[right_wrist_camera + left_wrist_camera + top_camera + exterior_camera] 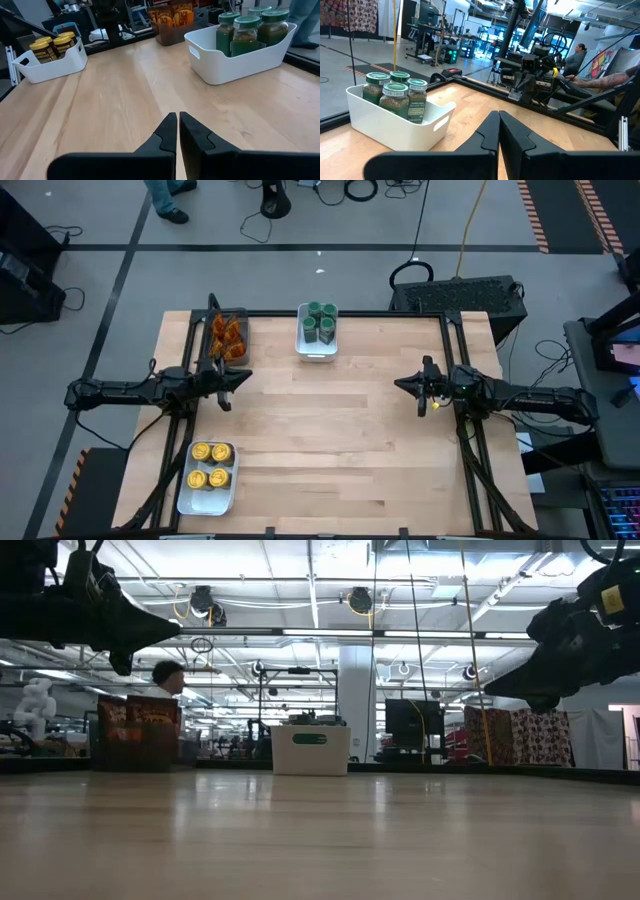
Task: Sort spices by type
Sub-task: Return to Home Position
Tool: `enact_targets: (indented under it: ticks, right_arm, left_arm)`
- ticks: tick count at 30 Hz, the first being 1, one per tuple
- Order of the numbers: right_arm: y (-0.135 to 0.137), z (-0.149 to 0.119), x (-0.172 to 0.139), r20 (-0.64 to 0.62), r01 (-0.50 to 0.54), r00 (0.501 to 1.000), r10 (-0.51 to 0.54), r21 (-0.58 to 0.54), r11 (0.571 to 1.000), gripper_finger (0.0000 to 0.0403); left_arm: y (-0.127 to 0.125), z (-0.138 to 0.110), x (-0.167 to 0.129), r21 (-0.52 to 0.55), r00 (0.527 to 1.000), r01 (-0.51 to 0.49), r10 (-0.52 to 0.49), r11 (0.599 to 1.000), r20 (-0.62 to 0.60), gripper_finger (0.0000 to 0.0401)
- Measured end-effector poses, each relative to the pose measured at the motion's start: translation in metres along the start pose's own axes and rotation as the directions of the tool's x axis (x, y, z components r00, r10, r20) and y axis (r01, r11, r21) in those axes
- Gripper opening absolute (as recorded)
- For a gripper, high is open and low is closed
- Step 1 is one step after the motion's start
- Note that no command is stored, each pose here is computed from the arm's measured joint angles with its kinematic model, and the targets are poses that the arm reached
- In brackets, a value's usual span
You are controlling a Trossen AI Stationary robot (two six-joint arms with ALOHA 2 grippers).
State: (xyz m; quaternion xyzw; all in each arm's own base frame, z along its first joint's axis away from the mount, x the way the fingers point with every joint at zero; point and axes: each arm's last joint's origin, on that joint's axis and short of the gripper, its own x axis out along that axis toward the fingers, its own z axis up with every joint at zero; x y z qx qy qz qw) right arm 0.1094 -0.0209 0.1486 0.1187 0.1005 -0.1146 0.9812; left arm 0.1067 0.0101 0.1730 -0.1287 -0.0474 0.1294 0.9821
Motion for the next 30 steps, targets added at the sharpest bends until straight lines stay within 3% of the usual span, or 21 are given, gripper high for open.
enact_targets:
  ticks: [30]
  right_arm:
    - [-0.0001, -0.0007, 0.0006, -0.009, 0.001, 1.0, -0.001, 0.0, 1.0, 0.0]
  left_arm:
    - [0.0, -0.0001, 0.0, 0.0, 1.0, 0.0, 0.0, 1.0, 0.0, 0.0013]
